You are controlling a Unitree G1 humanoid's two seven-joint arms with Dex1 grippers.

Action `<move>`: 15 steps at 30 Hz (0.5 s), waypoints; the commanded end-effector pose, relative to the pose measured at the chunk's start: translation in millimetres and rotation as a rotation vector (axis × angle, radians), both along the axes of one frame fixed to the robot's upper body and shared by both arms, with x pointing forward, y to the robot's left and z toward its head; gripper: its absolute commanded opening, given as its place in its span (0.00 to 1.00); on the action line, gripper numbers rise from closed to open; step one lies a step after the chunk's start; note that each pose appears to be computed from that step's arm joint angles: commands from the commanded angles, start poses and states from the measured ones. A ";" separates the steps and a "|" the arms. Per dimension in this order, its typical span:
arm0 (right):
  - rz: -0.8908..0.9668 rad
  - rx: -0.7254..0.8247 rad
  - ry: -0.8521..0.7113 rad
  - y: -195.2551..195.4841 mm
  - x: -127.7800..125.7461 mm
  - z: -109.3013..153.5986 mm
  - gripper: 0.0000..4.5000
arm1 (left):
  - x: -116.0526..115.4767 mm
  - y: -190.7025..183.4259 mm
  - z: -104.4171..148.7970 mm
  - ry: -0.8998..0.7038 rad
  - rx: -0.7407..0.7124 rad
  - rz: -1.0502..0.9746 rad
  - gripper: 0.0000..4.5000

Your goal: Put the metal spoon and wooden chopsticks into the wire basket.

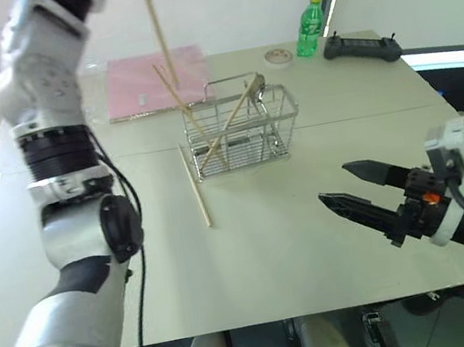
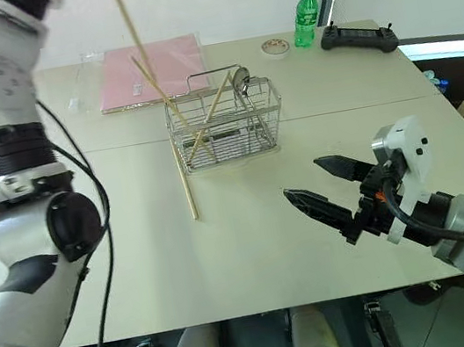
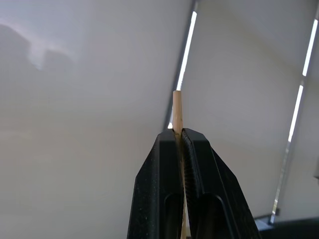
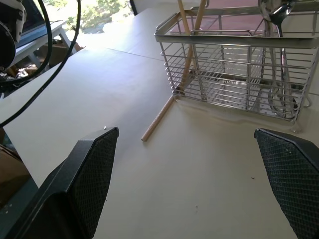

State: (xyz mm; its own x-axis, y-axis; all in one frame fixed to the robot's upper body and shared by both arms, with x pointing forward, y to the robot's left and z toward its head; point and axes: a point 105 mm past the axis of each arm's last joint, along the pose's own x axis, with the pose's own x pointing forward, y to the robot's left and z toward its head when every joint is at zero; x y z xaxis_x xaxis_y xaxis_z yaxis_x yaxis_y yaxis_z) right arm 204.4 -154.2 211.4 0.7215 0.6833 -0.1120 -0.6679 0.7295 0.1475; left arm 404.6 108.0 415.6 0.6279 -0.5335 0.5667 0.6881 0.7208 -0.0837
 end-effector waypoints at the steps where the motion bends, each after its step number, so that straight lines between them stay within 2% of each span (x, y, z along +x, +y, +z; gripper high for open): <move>1: -0.013 0.034 -0.056 4.3 -6.3 10.4 1.00 | 13.1 -12.9 -28.3 0.039 0.063 -0.004 0.01; 5: -0.051 0.044 -0.063 4.2 -12.3 9.8 1.00 | 22.3 -26.7 -42.9 0.011 0.092 0.013 0.01; 11: -0.090 0.072 -0.074 1.7 -15.9 13.1 1.00 | 19.7 -46.9 -54.1 -0.068 0.063 -0.005 0.01; 13: -0.100 0.076 -0.075 0.3 -14.3 13.8 1.00 | 20.4 -51.9 -64.2 -0.038 0.039 -0.031 0.16; 15: -0.109 0.074 -0.076 -1.3 -13.1 13.9 1.00 | 20.7 -53.3 -69.3 -0.019 0.027 -0.038 0.34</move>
